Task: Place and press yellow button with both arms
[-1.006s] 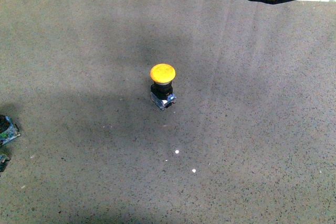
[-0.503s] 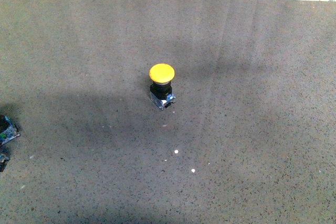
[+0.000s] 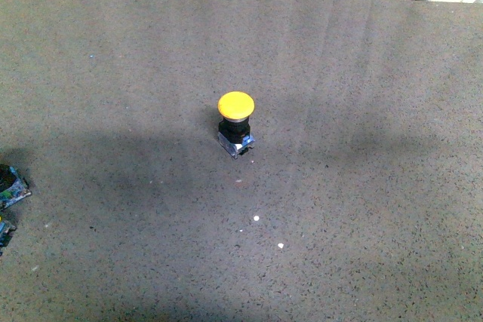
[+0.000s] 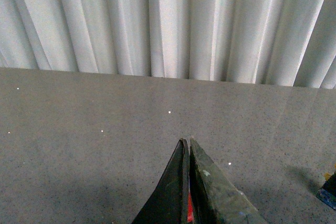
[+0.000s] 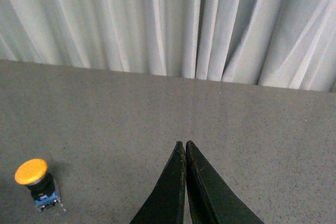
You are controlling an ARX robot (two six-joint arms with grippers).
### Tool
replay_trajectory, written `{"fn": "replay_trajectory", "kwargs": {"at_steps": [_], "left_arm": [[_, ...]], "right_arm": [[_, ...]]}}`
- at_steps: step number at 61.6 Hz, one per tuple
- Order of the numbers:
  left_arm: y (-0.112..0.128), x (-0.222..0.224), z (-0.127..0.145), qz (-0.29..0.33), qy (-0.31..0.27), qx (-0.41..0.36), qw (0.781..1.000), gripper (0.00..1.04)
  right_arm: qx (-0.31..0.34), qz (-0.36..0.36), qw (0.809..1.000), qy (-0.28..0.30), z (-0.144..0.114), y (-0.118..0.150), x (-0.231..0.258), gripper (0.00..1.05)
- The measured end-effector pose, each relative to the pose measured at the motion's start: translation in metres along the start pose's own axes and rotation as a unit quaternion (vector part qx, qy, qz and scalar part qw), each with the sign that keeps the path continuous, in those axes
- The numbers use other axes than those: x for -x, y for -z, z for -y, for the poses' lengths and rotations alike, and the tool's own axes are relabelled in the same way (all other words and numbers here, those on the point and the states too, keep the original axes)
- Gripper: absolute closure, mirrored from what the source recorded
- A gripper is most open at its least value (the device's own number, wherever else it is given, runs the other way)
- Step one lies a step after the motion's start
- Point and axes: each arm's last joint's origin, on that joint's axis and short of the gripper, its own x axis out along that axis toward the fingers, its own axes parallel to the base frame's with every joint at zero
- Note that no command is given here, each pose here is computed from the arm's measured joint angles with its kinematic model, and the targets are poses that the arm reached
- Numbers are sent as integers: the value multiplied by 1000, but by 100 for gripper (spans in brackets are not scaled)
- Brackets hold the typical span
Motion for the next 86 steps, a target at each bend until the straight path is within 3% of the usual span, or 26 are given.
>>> {"fn": "replay_trajectory", "kwargs": {"at_steps": [17,86], "left_arm": [[0,0,0,0,0,0,1000,103],[0,0,0,0,0,0,1000,103]], "right_arm": [[-1,-1,1000,3,16,11,23,103],[-1,17,1000,2,17,1,62,103]]}}
